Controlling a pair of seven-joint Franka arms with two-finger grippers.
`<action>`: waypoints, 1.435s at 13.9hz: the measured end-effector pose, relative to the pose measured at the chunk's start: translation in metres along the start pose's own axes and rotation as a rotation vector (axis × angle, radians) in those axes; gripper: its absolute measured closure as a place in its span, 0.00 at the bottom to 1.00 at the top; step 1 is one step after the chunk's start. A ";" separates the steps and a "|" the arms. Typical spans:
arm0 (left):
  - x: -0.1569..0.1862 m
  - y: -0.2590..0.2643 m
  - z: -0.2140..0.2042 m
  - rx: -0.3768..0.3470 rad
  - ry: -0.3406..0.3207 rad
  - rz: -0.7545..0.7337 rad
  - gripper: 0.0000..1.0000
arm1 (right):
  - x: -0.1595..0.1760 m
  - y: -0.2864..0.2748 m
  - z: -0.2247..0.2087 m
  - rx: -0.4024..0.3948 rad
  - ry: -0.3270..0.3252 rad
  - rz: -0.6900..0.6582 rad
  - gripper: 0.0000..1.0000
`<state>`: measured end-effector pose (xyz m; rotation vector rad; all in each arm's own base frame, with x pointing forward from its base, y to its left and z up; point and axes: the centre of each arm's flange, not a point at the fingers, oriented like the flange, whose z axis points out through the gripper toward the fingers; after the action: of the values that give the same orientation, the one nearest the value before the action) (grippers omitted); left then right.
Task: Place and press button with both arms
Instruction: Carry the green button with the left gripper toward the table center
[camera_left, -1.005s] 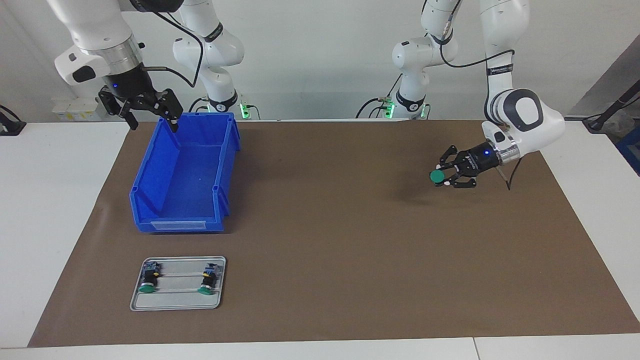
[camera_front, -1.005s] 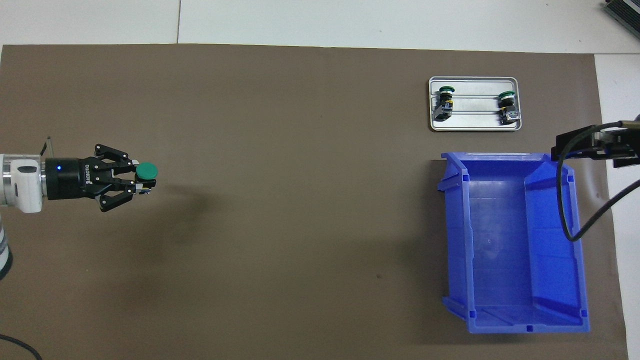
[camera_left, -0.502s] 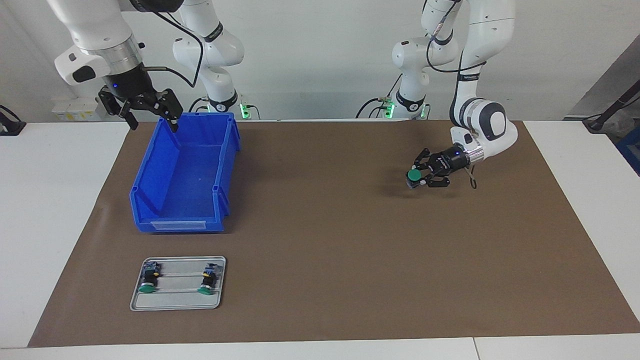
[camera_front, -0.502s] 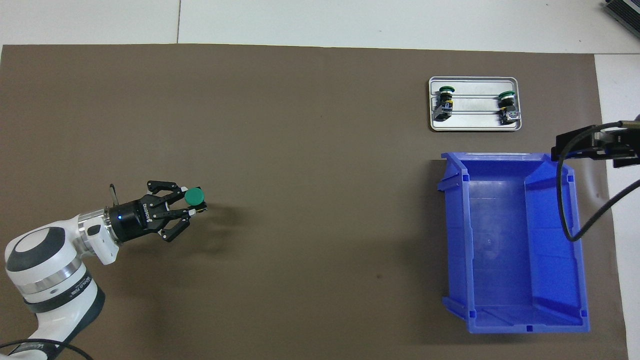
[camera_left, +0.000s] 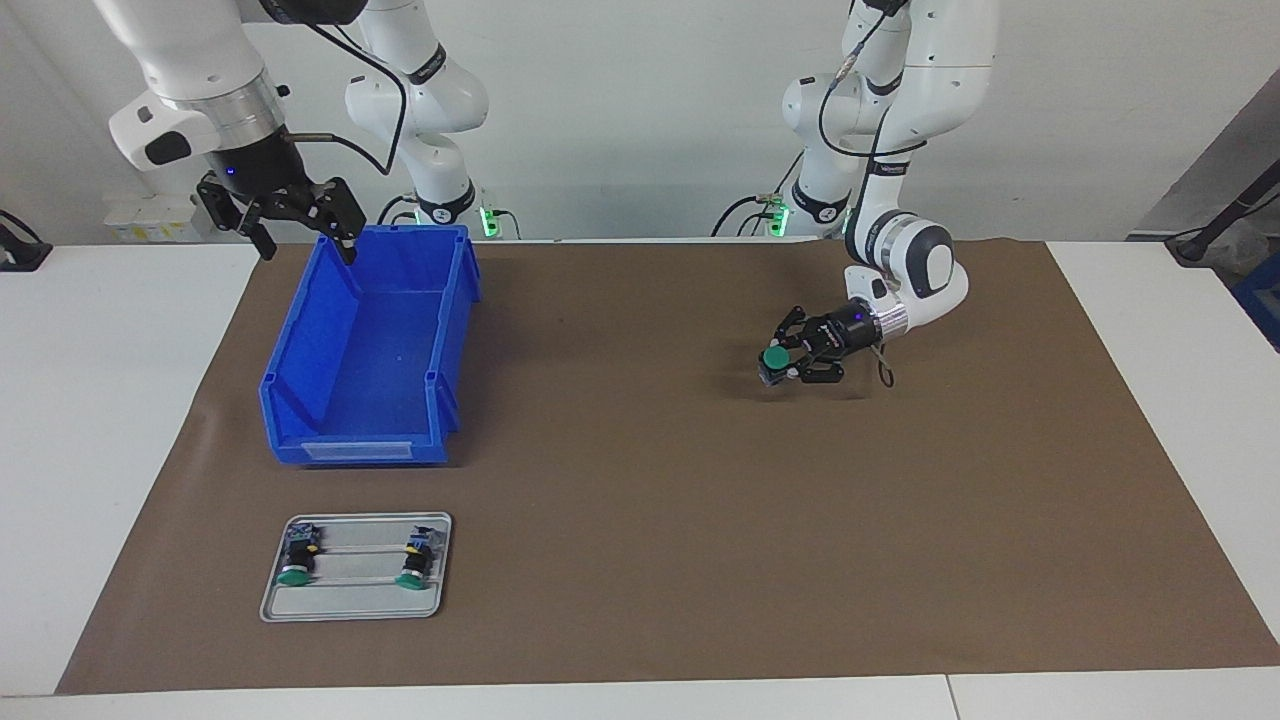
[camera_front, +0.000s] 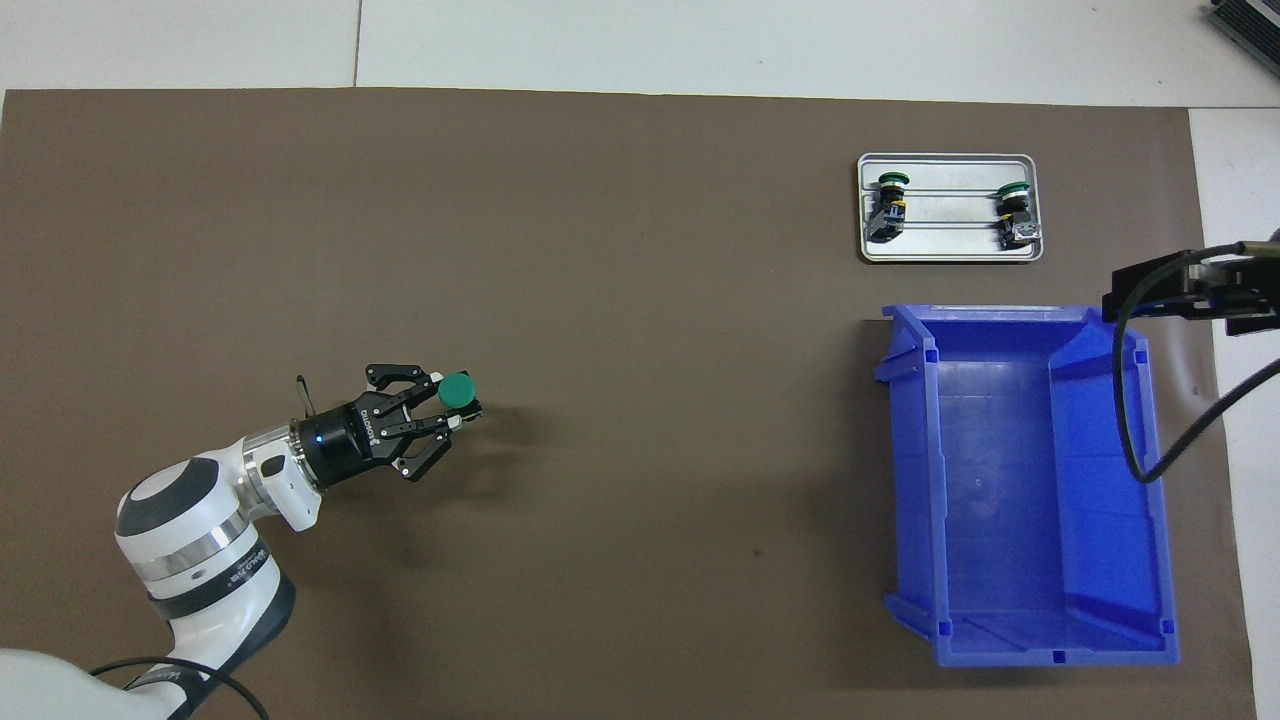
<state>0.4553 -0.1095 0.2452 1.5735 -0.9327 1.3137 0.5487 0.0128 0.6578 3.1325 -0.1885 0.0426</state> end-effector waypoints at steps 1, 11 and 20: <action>-0.001 0.004 0.009 0.007 0.011 -0.008 0.67 | 0.000 0.000 0.000 0.000 0.000 0.000 0.00; -0.014 0.011 0.057 0.130 -0.058 -0.034 0.67 | 0.000 0.000 0.000 0.000 0.000 0.000 0.00; -0.020 -0.021 0.092 0.160 -0.029 -0.034 0.67 | 0.000 0.000 0.000 0.000 0.000 0.000 0.00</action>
<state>0.5033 -0.1879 0.2151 1.7269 -0.8310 1.3731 0.5486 0.0128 0.6578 3.1325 -0.1885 0.0426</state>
